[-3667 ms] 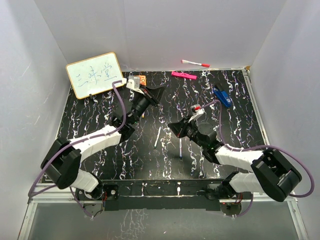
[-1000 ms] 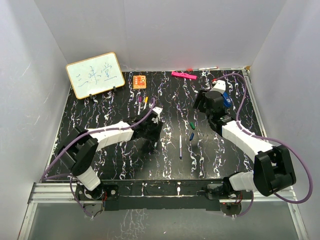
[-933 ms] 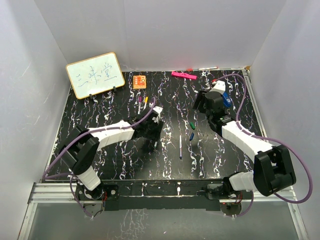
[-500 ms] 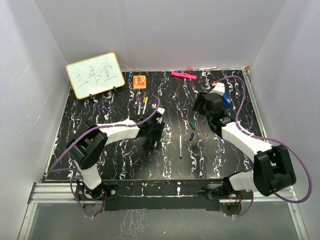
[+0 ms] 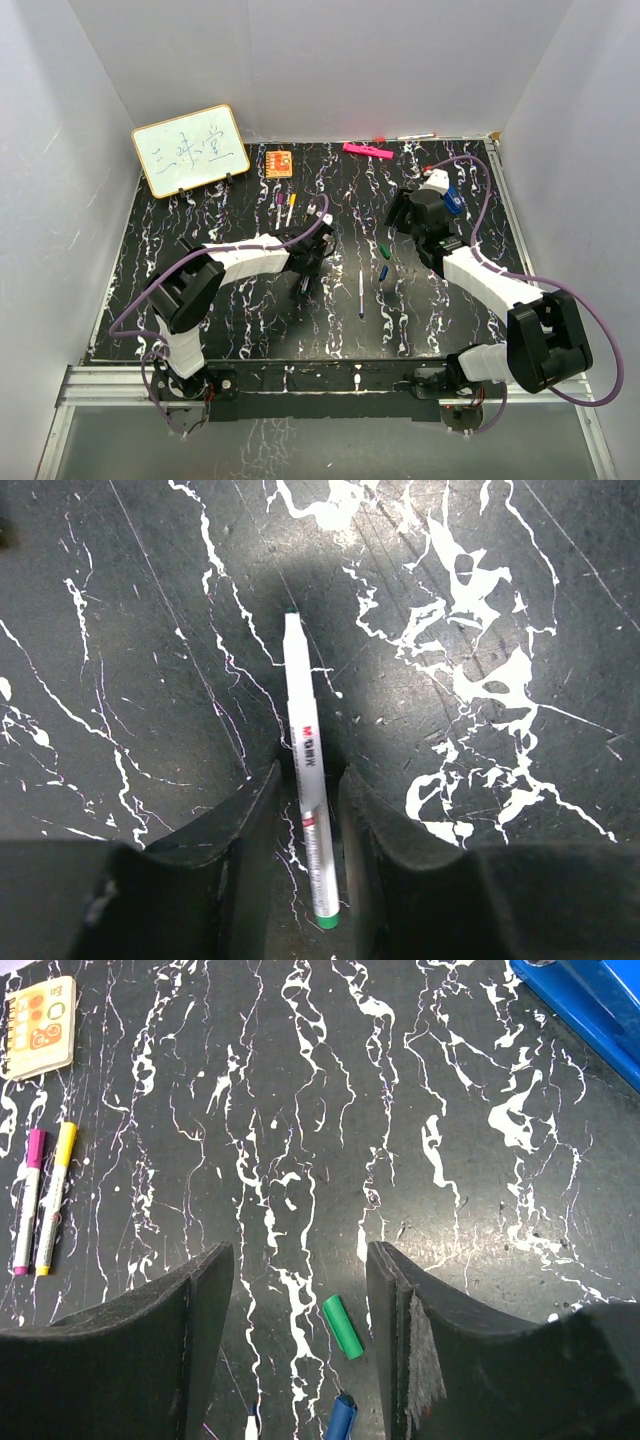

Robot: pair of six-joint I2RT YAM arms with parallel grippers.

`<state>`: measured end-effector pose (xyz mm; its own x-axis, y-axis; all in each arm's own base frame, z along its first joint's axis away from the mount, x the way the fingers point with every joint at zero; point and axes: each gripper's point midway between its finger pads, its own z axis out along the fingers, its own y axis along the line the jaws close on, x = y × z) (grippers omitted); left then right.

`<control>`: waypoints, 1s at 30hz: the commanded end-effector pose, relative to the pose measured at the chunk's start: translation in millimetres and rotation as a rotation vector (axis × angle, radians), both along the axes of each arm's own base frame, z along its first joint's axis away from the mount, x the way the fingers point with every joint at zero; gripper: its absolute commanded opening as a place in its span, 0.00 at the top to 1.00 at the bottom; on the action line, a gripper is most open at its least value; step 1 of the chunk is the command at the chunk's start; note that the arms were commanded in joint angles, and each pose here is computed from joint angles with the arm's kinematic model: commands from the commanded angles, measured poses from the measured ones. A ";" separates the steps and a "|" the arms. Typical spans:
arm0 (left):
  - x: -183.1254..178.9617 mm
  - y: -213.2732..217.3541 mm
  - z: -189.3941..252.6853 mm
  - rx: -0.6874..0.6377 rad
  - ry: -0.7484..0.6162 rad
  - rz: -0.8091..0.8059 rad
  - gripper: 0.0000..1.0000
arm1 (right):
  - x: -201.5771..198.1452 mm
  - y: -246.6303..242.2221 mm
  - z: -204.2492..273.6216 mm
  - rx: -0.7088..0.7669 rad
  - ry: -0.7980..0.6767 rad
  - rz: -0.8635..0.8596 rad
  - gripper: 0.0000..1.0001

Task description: Insert the pens into the pen caps

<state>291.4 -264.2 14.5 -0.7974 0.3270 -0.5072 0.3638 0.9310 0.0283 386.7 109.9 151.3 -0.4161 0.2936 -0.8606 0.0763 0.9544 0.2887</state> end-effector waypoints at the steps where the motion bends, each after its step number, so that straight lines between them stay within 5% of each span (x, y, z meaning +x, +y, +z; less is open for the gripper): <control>1: -32.3 37.2 -31.0 0.157 0.135 0.014 0.80 | -1.7 1.2 0.4 0.022 0.007 0.000 0.48; 6: -43.8 40.9 -39.4 0.161 0.182 -0.002 1.00 | -16.2 3.4 -25.4 0.016 0.094 0.030 0.49; 18: -47.6 36.2 -38.0 0.139 0.202 -0.041 1.00 | -31.4 8.4 -85.9 -0.057 0.336 0.093 0.54; 30: -45.2 27.6 -14.5 0.072 0.174 -0.065 1.00 | -22.6 18.0 -85.2 -0.078 0.306 0.138 0.55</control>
